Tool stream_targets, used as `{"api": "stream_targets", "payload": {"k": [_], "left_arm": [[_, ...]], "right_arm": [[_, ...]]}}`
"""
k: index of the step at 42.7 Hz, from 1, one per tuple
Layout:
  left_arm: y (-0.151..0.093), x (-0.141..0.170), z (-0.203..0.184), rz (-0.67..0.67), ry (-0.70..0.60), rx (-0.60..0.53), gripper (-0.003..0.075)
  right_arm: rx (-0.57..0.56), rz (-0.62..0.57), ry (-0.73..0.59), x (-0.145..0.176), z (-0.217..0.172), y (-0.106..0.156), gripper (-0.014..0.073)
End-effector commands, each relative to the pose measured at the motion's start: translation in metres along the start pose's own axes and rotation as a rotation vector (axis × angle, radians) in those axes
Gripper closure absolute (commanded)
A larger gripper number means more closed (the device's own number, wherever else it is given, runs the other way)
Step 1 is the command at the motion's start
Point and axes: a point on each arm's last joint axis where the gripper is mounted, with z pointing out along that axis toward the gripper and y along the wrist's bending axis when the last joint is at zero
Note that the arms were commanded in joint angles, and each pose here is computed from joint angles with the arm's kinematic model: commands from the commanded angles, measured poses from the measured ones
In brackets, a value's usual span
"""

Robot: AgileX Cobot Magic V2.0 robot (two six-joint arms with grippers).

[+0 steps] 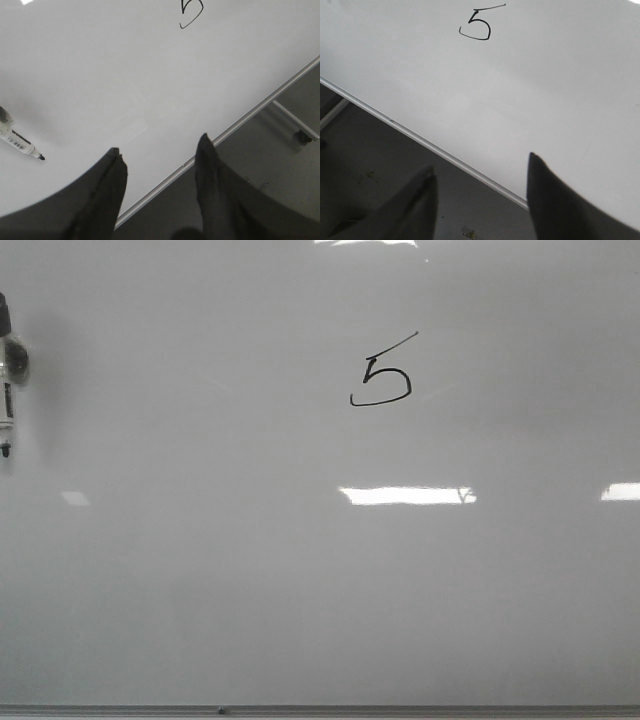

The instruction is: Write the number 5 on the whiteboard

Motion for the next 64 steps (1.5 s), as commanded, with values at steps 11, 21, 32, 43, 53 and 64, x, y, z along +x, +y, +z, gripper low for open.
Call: {"api": "stream_targets", "payload": {"k": [11, 21, 32, 43, 53, 64], "left_arm": [[-0.001, -0.013, -0.009, 0.000, -0.108, 0.013, 0.0644], [-0.001, -0.013, -0.009, 0.001, -0.110, 0.012, 0.0741], [-0.001, -0.013, -0.009, 0.001, -0.110, 0.012, 0.0741], [-0.001, -0.013, -0.009, 0.001, -0.110, 0.012, 0.0741], [0.013, -0.010, -0.013, -0.043, -0.128, -0.070, 0.0740], [0.037, 0.019, -0.019, -0.166, -0.340, -0.196, 0.0740]], "right_arm": [[0.020, 0.055, -0.095, -0.011, -0.005, -0.002, 0.0668], [0.022, 0.055, -0.107, -0.013, -0.005, -0.002, 0.0665], [0.020, 0.055, -0.099, -0.012, -0.005, -0.002, 0.0665], [0.020, 0.055, -0.099, -0.012, -0.005, -0.002, 0.0665], [0.020, 0.055, -0.098, -0.012, -0.005, -0.002, 0.0665], [0.020, 0.055, -0.098, -0.012, -0.005, -0.002, 0.0665]]}}
